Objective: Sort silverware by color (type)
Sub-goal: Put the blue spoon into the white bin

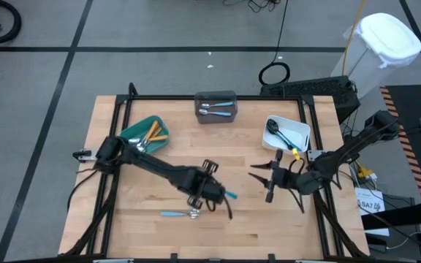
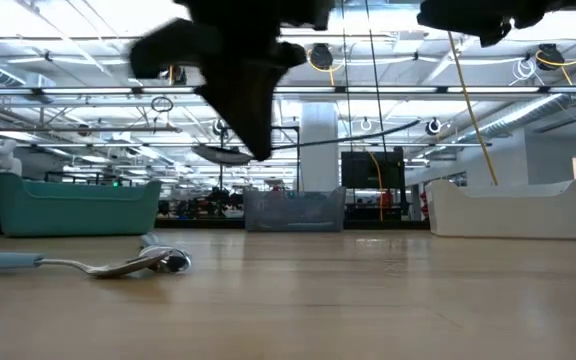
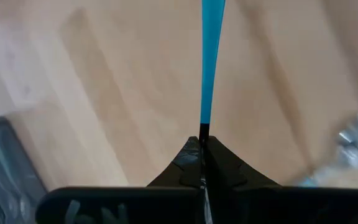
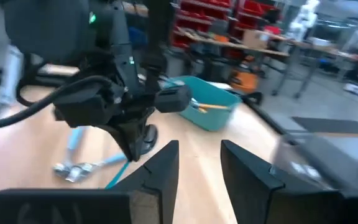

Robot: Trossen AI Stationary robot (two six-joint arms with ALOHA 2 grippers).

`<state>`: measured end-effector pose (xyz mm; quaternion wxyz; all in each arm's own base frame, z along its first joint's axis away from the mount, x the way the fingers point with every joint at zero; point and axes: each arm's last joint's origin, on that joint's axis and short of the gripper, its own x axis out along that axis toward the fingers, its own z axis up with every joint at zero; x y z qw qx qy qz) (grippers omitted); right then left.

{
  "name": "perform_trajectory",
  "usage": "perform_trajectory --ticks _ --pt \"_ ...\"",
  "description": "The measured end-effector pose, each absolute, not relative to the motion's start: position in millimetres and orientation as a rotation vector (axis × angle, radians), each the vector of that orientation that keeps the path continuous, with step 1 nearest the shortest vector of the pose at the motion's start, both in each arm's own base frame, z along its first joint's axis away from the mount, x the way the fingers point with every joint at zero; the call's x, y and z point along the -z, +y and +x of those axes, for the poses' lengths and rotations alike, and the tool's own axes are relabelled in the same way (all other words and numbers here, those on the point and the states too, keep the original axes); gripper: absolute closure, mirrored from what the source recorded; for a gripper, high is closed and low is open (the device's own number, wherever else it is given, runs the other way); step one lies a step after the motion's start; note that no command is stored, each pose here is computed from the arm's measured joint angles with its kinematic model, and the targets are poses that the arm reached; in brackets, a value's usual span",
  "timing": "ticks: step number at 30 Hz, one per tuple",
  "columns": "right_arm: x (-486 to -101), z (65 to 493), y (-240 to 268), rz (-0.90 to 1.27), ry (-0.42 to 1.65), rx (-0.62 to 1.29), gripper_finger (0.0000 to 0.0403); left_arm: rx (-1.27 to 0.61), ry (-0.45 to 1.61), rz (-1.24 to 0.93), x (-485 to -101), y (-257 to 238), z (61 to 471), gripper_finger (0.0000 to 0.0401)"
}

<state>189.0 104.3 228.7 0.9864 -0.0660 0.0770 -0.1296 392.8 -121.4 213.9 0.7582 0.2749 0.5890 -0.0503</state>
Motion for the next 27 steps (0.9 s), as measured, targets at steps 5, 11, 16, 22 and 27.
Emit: perform_trajectory --ticks 5,11,16,22,27 --pt "-246 194 98 -0.159 0.258 0.375 0.0289 0.017 1.233 0.501 -216 -95 407 0.0398" --pt "-253 196 89 -0.134 0.416 0.374 0.0289 -0.075 1.259 0.396 -215 -81 407 0.0398" --pt "-245 199 93 -0.127 0.516 0.194 0.0289 -0.109 1.254 0.352 -215 -84 406 0.0398" --pt "-220 208 110 -0.179 0.619 0.127 0.0276 -0.170 1.233 0.303 -215 -91 405 0.0398" --pt "-205 217 114 -0.259 0.633 0.190 0.0237 -0.193 1.219 0.277 -216 -97 404 0.0398"
